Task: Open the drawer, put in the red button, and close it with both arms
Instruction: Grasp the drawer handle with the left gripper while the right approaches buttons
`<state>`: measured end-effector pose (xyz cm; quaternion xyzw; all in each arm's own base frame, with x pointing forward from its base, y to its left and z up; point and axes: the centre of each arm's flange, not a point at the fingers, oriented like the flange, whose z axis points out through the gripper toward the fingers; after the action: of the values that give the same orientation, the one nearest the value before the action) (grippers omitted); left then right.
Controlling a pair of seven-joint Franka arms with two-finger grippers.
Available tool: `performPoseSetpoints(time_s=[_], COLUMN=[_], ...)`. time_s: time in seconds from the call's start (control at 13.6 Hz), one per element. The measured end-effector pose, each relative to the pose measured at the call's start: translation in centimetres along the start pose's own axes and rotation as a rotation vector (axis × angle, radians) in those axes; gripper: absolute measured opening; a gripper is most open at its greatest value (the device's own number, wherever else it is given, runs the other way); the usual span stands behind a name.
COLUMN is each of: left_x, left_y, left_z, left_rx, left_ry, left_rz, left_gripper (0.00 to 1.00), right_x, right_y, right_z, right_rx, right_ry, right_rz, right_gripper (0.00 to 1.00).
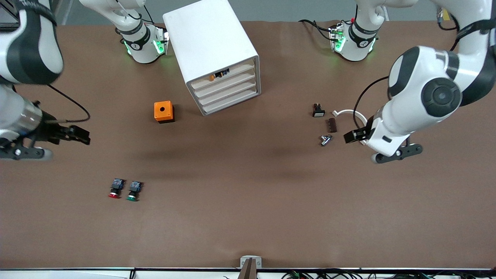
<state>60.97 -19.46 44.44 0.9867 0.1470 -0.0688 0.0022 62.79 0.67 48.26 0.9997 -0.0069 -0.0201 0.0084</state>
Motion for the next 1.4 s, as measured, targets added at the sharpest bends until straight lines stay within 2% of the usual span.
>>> performPoseSetpoints(time_s=[0.22, 0.37, 0.51, 0.74, 0.96, 1.18, 1.4], left_x=[-0.8, -2.3, -3.8, -6.2, -10.0, -14.6, -18.1], left_y=[5.1, 8.6, 11.5, 14.6, 18.0, 21.4, 23.8], left_z=[5.1, 8.4, 10.9, 14.0, 17.2, 20.6, 23.3], left_rx=[-0.025, -0.036, -0.041, -0.006, 0.051, 0.131, 0.183], left_ry=[-0.027, -0.088, -0.147, -0.193, -0.236, -0.265, -0.362], left_rz=[-0.137, -0.210, -0.261, -0.351, -0.486, -0.700, -0.903], left_gripper=[1.00, 1.00, 1.00, 1.00, 1.00, 1.00, 1.00], right_x=[2.6, 3.7, 4.8, 6.2, 6.7, 6.7, 6.6], right_y=[0.0, 0.3, 0.8, 1.1, 2.1, 3.4, 3.6], right_z=[6.1, 9.6, 12.7, 17.7, 22.2, 24.5, 26.2], right_rx=[0.005, 0.010, 0.011, 0.014, 0.014, 0.049, 0.085], right_ry=[-0.012, -0.022, -0.011, 0.015, 0.011, -0.009, -0.009], right_rz=[0.002, 0.010, 0.019, 0.025, 0.042, 0.098, 0.137], right_gripper=[1.00, 1.00, 1.00, 1.00, 1.00, 1.00, 1.00])
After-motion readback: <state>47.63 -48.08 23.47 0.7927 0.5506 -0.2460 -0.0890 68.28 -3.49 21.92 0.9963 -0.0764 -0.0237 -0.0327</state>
